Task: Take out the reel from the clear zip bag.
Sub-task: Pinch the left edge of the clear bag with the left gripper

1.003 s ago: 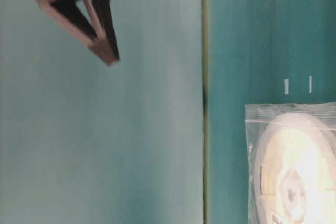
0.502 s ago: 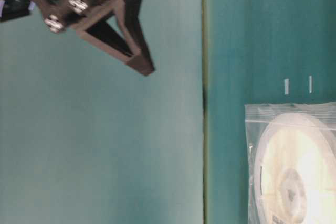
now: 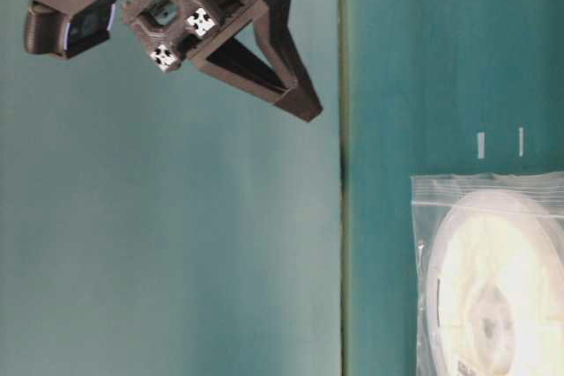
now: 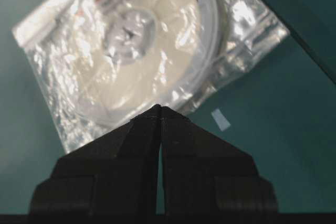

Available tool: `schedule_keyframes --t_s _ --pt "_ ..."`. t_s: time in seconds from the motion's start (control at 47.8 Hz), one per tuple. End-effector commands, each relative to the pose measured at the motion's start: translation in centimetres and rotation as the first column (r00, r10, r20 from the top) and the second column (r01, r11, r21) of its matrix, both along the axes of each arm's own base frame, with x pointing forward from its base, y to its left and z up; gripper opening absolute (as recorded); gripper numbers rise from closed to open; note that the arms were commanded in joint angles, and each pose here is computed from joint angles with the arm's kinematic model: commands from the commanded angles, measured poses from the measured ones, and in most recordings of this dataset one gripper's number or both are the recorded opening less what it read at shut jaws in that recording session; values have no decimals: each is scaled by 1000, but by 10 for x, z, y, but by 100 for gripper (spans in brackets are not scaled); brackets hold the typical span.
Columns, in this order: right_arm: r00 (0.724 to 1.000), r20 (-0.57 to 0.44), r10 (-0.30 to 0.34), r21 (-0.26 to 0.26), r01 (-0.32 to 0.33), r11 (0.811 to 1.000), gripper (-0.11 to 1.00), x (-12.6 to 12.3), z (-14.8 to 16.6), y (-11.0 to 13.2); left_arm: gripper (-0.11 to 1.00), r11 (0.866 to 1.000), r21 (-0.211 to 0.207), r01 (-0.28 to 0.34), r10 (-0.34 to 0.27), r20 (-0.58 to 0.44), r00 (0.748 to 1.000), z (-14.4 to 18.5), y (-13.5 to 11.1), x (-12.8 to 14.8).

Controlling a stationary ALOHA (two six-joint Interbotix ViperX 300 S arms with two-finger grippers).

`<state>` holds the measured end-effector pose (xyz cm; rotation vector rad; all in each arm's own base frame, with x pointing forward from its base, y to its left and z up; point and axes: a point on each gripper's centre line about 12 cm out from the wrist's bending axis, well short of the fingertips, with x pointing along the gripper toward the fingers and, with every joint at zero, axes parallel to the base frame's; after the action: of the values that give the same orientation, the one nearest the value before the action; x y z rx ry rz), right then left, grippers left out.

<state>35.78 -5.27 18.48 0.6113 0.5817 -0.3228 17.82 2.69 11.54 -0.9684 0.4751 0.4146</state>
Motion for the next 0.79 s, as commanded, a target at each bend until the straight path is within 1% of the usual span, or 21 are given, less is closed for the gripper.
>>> schedule_keyframes --t_s 0.0,0.105,0.355,0.439,0.502,0.585,0.732,0.773 --pt "1000 14 -13 8 13 1000 0 1 5 -2 -1 1000 3 -15 14 29 999 -1 3 1" --pt "1000 12 -14 9 14 1000 0 1 5 -3 -1 1000 3 -17 17 31 999 -4 4 3" --pt "1000 15 -16 9 15 1000 0 1 5 -3 -1 1000 -3 -17 17 -4 1000 -14 5 14" --pt "1000 14 -15 8 15 1000 0 1 5 -3 4 1000 -5 -17 17 -15 1000 -17 6 19" --pt "1000 14 -15 8 15 1000 0 1 5 -3 11 1000 -6 -17 17 -21 1000 -19 7 22" --pt "1000 12 -15 10 15 1000 0 1 5 -3 28 1000 -10 -19 19 -37 999 -23 7 22" --pt "1000 -6 -12 17 12 1000 0 0 3 -2 72 1000 -9 -19 19 -28 999 -21 7 22" --pt "1000 -10 -12 19 12 1000 0 -1 2 -2 82 1000 -9 -20 20 -22 1000 -20 7 23"
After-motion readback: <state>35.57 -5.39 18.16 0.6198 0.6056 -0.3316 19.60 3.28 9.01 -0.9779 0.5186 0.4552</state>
